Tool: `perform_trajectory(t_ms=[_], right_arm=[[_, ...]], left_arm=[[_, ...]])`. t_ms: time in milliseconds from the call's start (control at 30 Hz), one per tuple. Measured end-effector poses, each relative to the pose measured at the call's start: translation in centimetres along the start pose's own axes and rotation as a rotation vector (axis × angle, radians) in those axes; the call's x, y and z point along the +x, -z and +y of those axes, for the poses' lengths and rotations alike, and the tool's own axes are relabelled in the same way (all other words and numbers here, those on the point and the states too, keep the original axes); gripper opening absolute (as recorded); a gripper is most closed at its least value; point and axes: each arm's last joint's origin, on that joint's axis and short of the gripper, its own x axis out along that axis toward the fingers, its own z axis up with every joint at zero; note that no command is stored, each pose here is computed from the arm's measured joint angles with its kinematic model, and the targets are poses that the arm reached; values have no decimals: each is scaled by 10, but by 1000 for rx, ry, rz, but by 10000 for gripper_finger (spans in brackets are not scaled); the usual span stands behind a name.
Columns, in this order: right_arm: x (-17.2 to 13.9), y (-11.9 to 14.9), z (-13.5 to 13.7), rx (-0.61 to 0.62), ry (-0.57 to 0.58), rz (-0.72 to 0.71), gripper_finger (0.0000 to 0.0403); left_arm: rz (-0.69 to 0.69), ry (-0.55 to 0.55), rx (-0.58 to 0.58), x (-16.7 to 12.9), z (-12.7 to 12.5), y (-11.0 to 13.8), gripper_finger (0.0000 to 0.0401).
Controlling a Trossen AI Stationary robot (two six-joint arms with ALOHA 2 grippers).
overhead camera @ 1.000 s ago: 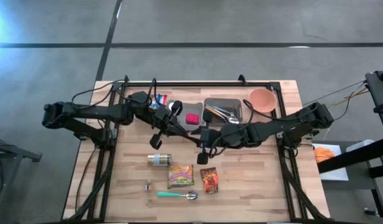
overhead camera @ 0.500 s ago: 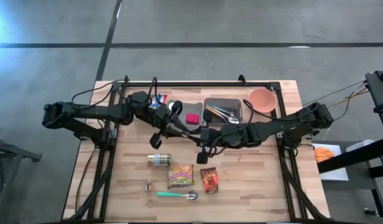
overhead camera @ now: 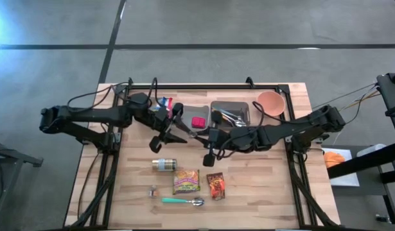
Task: Pick & Place Food Item
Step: Put the orange spoon into the black bin
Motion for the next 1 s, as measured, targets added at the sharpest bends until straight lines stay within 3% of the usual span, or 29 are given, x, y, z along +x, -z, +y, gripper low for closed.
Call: perform_trajectory(t_ms=[500,1000], right_arm=[[-12,-17,-8,46,1,-76,8],[-14,-24,-9,52,-35,-147,8]], left_arm=[[94,-72,24,-7,-2,9,191],[129,-99,32,6,7,23,191]])
